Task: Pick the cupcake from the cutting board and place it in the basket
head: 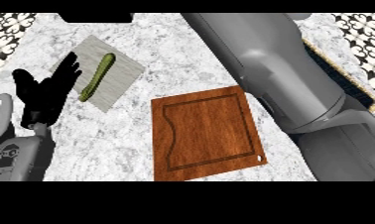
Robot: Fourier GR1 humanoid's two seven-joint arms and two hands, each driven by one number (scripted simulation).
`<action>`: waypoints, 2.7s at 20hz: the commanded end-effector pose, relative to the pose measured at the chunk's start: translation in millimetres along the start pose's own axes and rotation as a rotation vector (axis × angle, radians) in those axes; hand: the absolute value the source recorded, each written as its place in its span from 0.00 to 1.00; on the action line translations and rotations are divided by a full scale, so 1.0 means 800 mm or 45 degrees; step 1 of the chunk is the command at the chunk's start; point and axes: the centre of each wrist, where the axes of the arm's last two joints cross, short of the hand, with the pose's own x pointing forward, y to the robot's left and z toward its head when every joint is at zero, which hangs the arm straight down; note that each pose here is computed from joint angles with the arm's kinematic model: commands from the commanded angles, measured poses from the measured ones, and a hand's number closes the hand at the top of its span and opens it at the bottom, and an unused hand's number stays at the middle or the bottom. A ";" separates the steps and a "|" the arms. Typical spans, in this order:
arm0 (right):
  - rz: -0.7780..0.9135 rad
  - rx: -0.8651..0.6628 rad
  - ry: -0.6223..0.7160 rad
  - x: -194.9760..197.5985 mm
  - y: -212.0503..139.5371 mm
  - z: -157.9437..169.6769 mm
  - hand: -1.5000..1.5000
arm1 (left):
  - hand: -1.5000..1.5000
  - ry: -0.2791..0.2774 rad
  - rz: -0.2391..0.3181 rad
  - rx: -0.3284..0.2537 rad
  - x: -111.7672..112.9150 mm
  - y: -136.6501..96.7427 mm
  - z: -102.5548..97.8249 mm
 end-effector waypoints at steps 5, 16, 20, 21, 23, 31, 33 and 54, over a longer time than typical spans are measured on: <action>0.074 -0.103 0.362 -0.025 -0.006 -0.053 1.00 | 0.50 -0.004 0.028 0.033 0.001 -0.008 0.006; 0.093 -0.041 0.360 -0.123 0.045 -0.055 1.00 | 0.50 0.038 -0.002 0.046 -0.019 0.025 0.030; 0.033 -0.050 0.348 -0.157 0.055 -0.043 1.00 | 0.50 0.008 0.004 0.050 -0.017 0.026 0.026; 0.030 -0.069 0.364 -0.171 0.059 -0.045 1.00 | 0.50 0.022 0.014 0.063 -0.008 0.013 0.022; 0.060 -0.243 0.506 -0.200 0.052 -0.088 0.00 | 0.50 0.027 0.023 0.078 -0.012 0.025 0.028; 0.017 -0.169 0.460 -0.256 0.043 -0.062 0.00 | 0.50 0.005 0.020 0.065 0.008 0.019 0.013; -0.047 -0.203 0.441 -0.251 0.036 -0.051 0.00 | 0.50 -0.005 -0.013 0.050 -0.003 0.006 0.013; -0.510 -0.397 0.676 -0.371 -0.149 0.030 0.00 | 0.50 0.034 0.040 0.112 -0.011 0.037 0.032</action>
